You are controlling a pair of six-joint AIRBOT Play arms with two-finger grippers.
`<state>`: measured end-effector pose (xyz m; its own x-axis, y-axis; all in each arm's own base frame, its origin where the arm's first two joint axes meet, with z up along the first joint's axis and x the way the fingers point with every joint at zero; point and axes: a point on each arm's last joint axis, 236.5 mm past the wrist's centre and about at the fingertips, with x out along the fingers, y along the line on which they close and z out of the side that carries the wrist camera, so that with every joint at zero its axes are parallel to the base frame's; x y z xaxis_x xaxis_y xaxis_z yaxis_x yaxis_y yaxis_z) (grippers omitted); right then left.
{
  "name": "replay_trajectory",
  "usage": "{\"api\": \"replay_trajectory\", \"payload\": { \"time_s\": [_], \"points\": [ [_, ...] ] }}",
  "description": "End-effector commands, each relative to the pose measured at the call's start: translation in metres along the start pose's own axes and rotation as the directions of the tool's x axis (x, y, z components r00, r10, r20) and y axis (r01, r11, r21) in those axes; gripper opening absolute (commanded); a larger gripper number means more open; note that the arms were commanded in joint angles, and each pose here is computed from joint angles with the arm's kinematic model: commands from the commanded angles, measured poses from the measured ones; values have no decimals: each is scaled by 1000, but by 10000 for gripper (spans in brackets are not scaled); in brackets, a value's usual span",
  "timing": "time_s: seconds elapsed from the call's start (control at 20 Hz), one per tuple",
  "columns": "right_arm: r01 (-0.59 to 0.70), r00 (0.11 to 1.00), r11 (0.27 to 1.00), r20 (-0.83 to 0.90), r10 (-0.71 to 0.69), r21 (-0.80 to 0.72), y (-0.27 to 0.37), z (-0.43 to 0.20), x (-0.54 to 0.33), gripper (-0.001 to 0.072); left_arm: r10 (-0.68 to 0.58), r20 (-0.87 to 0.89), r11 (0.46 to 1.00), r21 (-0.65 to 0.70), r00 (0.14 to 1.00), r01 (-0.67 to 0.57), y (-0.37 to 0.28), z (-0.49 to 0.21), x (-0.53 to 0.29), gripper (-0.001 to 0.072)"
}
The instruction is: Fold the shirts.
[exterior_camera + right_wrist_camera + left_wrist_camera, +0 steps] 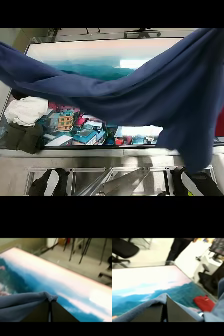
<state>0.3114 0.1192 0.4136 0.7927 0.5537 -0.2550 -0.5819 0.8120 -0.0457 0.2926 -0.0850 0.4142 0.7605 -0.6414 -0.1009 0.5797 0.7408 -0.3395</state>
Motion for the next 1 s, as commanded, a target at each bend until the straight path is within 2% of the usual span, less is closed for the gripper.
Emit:
{"api": "replay_trajectory", "payload": {
  "time_s": [0.0,0.15,0.3,0.35,0.4,0.45,0.55,0.6,0.8,0.95],
  "points": [
    [-114,973,981,-183,142,156,-9,-71,62,19,43,-118,999,0,992,-43,42,-32,40,19],
    [-112,920,937,-323,224,332,-28,-166,140,19,59,-335,994,-66,940,-86,113,-117,126,19],
    [-45,864,890,-430,264,454,-35,-270,213,26,64,-550,983,-107,833,-146,181,-222,195,17],
    [-15,846,877,-461,267,481,-37,-303,236,114,55,-606,979,-124,793,-163,203,-254,212,18],
    [19,839,860,-476,264,510,-42,-327,254,276,34,-640,975,-148,768,-167,216,-272,222,20],
    [50,834,836,-483,266,546,-46,-342,265,339,-5,-678,965,-196,735,-174,231,-285,227,250],
    [68,834,816,-482,269,574,-61,-344,268,481,-62,-714,938,-280,697,-205,248,-281,220,510],
    [69,837,817,-479,264,572,-70,-336,261,517,-79,-726,927,-305,683,-216,253,-273,210,668],
    [92,787,806,-539,301,584,-98,-336,202,501,-166,-785,849,-421,597,-318,248,-266,154,678],
    [148,683,731,-603,411,666,-95,-379,153,501,-260,-826,786,-482,500,-388,208,-307,110,678]
  ]
}}
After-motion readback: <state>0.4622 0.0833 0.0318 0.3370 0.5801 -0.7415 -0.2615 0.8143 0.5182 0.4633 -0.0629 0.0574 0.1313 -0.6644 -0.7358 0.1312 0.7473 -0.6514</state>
